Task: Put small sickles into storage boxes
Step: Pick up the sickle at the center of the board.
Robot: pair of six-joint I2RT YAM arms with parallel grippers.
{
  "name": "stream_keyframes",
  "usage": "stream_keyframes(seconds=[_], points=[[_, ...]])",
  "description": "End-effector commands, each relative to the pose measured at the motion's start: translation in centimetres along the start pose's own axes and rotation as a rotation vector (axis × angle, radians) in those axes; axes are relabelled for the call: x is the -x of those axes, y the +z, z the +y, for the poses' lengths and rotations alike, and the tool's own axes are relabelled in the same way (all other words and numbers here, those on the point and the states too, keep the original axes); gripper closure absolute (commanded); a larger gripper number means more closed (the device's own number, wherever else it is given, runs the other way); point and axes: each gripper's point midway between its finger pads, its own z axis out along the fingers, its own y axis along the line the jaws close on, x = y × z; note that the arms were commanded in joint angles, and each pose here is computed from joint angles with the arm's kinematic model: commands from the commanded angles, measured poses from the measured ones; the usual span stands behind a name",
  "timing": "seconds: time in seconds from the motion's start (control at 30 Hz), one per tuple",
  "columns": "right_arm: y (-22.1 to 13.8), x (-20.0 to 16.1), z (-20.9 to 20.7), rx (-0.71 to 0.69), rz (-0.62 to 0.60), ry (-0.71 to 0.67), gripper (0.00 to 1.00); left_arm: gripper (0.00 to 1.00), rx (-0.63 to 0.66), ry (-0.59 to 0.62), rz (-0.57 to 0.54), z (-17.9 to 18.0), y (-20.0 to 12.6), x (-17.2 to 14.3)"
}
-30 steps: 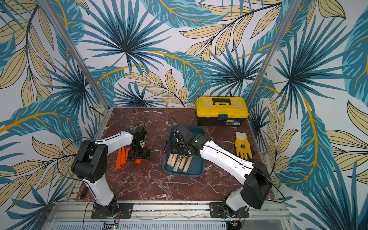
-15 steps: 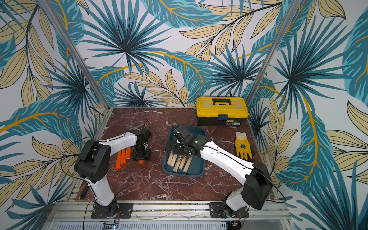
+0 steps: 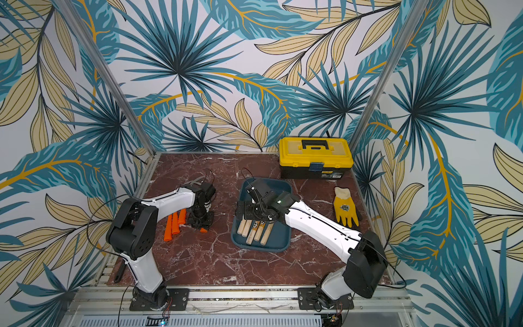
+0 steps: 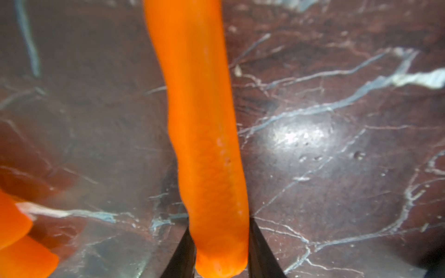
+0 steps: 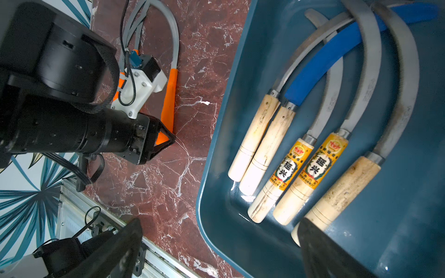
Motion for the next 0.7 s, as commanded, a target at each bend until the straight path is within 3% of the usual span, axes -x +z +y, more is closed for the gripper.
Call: stream_keyframes(seconds=[0.0,0.67], points=[[-0.5,0.1,0.0,-0.007,-0.014,-0.014,0.0,0.77,-0.003,0.009,-0.026,-0.4,0.0,1.0],[-1.8,0.3,-0.6,-0.038,-0.035,-0.041,0.01,0.8,-0.077,0.011,-0.122,-2.4,-4.9,1.3]])
